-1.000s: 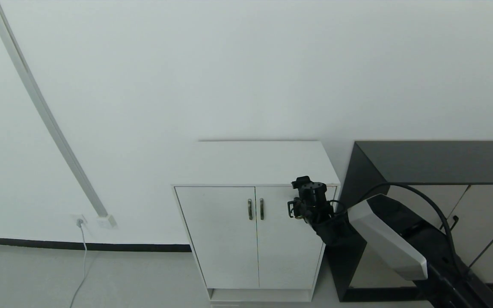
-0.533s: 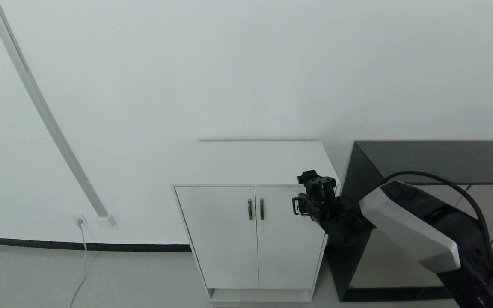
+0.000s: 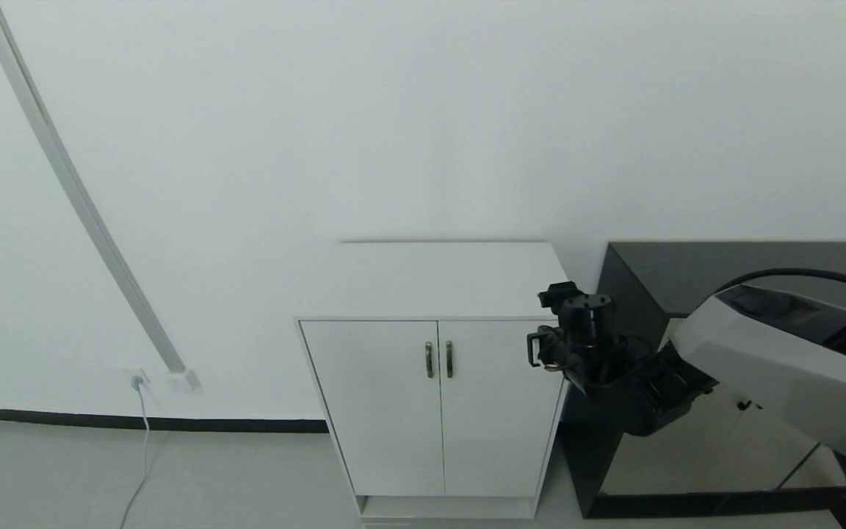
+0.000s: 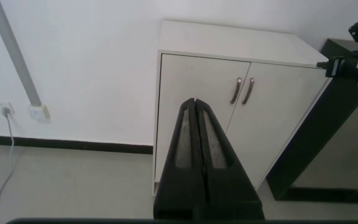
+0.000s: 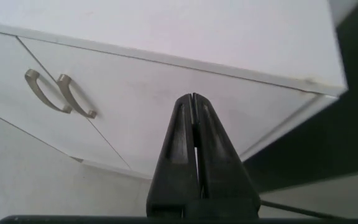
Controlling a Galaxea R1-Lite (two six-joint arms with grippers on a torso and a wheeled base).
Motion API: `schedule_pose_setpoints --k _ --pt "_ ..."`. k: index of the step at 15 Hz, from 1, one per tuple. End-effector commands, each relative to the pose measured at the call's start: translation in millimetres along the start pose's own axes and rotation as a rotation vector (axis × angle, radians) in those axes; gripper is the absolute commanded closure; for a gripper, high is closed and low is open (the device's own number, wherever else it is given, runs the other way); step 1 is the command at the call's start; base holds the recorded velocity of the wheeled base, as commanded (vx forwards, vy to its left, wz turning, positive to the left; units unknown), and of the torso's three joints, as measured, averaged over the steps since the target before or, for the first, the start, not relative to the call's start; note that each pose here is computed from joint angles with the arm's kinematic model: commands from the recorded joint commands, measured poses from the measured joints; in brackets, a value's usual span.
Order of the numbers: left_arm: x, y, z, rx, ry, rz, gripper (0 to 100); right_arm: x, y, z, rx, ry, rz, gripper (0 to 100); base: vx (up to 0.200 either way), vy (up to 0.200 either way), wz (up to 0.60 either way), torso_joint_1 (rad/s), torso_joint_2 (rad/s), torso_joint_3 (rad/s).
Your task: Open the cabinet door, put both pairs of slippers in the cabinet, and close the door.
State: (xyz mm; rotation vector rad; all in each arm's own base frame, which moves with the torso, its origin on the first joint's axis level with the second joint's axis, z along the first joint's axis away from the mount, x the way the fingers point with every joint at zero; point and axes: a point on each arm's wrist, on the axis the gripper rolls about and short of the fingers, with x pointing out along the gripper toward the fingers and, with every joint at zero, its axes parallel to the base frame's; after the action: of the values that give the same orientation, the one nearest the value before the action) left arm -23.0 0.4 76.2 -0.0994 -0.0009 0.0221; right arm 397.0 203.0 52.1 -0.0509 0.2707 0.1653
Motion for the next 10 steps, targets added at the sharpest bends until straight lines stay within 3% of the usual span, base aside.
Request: schedule_pose_setpoints --k 1,9,10 --pt "0 0.0 0.2 0.000 0.000 0.001 100 -33 -11 17 0.010 -0.029 -0.009 100 0.000 0.000 0.00 0.000 0.00 0.000" --pt "0 0.0 0.2 0.000 0.000 0.001 100 -85 -40 21 0.015 -0.066 -0.048 100 0.000 0.000 0.00 0.000 0.00 0.000" --pt "0 0.0 0.2 0.000 0.000 0.001 100 -82 -62 24 -0.006 -0.098 -0.100 100 0.000 0.000 0.00 0.000 0.00 0.000"
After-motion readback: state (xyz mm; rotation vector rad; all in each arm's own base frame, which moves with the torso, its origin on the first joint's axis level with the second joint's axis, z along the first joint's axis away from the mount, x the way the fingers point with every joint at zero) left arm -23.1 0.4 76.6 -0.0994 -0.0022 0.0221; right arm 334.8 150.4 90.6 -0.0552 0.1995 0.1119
